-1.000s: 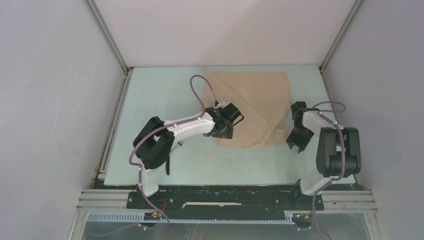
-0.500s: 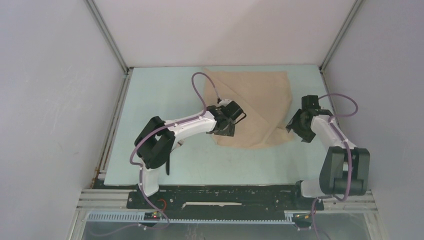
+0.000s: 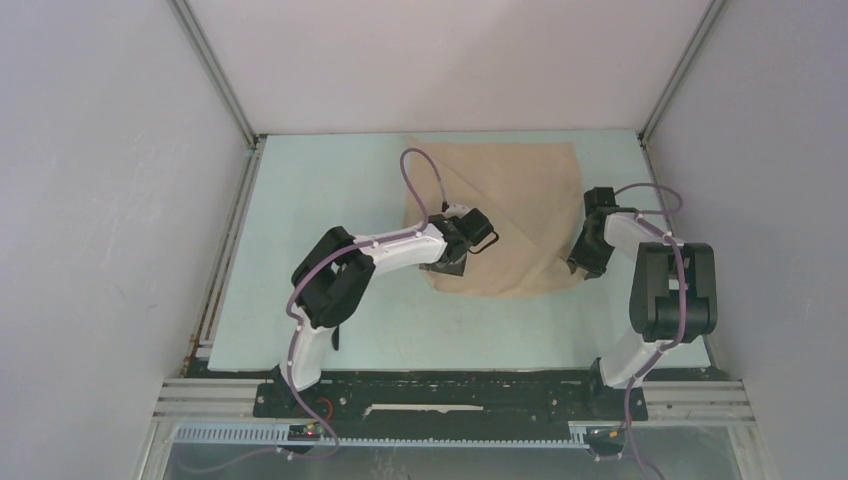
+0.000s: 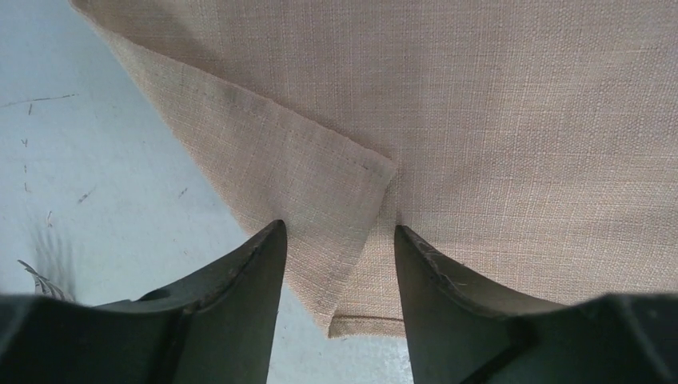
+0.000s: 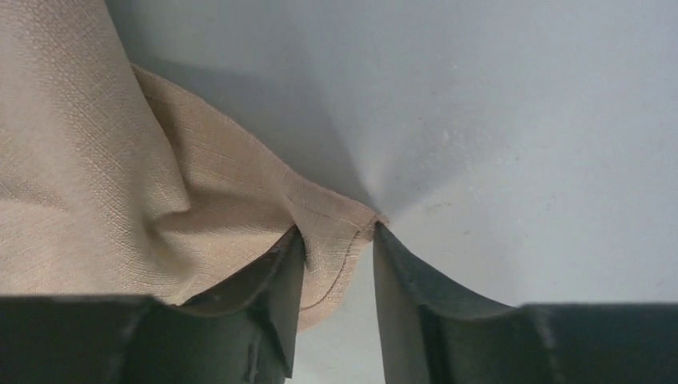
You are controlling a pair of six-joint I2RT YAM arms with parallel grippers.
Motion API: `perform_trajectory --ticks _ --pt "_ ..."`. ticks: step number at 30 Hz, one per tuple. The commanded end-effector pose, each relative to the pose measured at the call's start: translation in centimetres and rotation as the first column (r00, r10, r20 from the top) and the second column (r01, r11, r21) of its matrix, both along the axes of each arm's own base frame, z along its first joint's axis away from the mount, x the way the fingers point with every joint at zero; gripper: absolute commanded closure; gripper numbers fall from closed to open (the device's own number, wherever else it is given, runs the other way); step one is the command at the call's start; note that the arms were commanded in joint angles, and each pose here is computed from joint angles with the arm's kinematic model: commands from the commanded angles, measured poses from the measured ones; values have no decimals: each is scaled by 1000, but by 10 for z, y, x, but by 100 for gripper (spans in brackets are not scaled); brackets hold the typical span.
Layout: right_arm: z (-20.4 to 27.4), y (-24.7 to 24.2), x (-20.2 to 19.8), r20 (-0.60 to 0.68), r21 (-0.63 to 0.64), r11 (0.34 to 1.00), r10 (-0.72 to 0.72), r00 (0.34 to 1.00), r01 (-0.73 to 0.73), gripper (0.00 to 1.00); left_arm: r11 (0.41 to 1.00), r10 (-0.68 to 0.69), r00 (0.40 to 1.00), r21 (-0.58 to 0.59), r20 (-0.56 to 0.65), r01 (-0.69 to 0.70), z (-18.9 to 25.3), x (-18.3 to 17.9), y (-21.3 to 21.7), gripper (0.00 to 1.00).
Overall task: Fold the napkin into a case and place the utensils inside
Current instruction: Flatten out the crumpled napkin at the center of the board.
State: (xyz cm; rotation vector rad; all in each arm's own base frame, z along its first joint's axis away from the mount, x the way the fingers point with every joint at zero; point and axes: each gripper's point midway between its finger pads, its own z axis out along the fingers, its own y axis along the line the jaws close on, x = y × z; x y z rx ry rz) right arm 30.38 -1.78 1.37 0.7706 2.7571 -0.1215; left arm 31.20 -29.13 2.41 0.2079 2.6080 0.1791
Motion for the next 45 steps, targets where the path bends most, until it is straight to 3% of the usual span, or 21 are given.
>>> perform_trajectory --ticks 1,5,9,13,17,21,24,26,30,31,33,34,36,38,41,45 --pt "-11 -8 -21 -58 -28 998 -59 997 57 63 1000 26 1000 7 12 -26 -1 2 10 44" --pt "-13 -9 -47 -55 6 993 -114 992 114 83 999 44 999 -18 6 -44 -5 -2 19 58" --pt "1 -9 -67 -24 29 983 -178 984 179 88 997 56 998 -46 24 -55 0 -7 27 69" --pt "19 -6 -82 12 52 959 -280 960 279 86 990 78 996 -117 39 -73 8 -17 32 77" --pt "35 -12 -93 78 64 920 -391 917 387 84 966 122 990 -238 76 -101 25 -28 36 78" --pt "34 -16 -100 118 98 889 -457 882 447 80 933 162 984 -335 70 -130 28 -46 44 90" --pt "30 -22 -112 84 78 865 -501 861 496 74 894 229 973 -401 23 -201 23 -68 56 98" --pt "30 -19 -116 69 93 851 -523 850 516 64 874 261 965 -422 -12 -241 17 -86 70 99" --pt "42 -15 -117 75 140 833 -548 833 535 53 842 255 963 -470 -88 -265 15 -115 80 83" --pt "48 -17 -114 103 142 837 -543 833 528 49 833 243 965 -487 -103 -262 18 -120 79 75" --pt "61 -18 -101 188 157 880 -472 861 448 40 820 219 968 -515 -121 -249 27 -127 77 59" --pt "69 -13 -91 231 174 909 -411 882 379 38 816 221 968 -521 -118 -250 32 -128 80 58" --pt "82 2 -74 295 217 952 -274 915 215 33 808 224 971 -542 -79 -230 46 -127 84 56" --pt "96 20 -53 386 268 961 -169 907 65 25 799 229 973 -570 -7 -192 59 -124 93 51" --pt "107 59 -31 463 366 914 -16 886 -175 15 758 210 968 -648 137 -73 85 -113 94 40" --pt "88 73 -17 339 418 880 81 937 -227 15 713 184 960 -701 213 19 112 -104 81 25"
